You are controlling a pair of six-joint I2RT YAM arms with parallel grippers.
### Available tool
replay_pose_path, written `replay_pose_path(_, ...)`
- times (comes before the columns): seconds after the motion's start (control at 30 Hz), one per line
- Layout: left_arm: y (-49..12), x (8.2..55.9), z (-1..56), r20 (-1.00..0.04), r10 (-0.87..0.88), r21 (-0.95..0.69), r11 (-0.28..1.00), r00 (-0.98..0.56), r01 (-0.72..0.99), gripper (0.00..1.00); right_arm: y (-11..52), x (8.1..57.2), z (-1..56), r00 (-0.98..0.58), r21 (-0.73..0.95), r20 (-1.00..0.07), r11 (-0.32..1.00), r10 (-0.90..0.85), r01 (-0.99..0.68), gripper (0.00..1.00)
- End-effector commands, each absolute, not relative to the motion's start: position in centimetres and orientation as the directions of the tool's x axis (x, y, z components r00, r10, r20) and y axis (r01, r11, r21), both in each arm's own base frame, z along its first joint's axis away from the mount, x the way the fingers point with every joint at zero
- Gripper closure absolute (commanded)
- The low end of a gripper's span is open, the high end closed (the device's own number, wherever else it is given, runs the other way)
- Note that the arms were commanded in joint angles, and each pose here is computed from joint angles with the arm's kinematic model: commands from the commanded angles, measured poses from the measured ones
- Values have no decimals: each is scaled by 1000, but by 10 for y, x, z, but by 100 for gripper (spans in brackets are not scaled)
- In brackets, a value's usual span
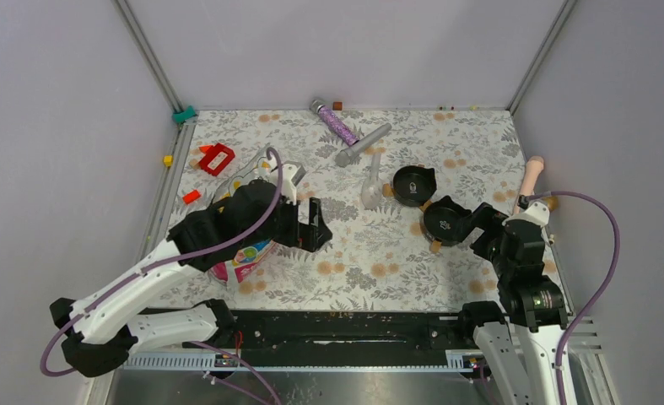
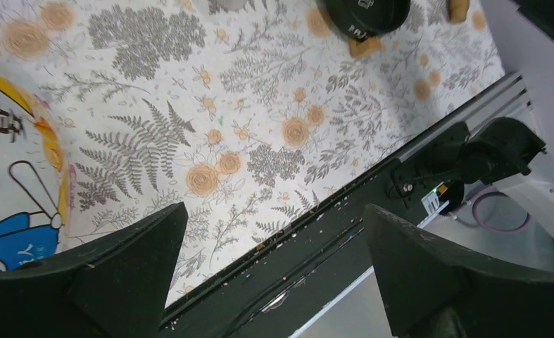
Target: Serve the pet food
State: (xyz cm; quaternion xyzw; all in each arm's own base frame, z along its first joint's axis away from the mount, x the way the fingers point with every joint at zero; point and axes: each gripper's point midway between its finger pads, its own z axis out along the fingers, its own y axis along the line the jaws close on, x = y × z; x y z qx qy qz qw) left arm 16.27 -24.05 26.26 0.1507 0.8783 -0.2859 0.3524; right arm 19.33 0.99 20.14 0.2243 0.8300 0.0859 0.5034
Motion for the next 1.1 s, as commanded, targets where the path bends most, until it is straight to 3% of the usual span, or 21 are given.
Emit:
replay_pose_path(0.0,-228,168,297,-777,-30,-407,786,-628,466,1,5,194,206,-368,367,-807,880,463,303,1)
replay_pose_path(0.43,-213,173,296,-779,-37,-367,837,-626,406,1,14,192,209,-320,398,-834,892,450,214,1)
replay_pose_path(0.77,-178,189,308,-827,3,-214,923,-562,319,1,29,195,207,-362,417,-822,897,440,144,0)
replay_pose_path(1.07,-110,226,335,-882,34,22,999,-470,31,1,36,198,200,-404,422,-807,899,432,118,0)
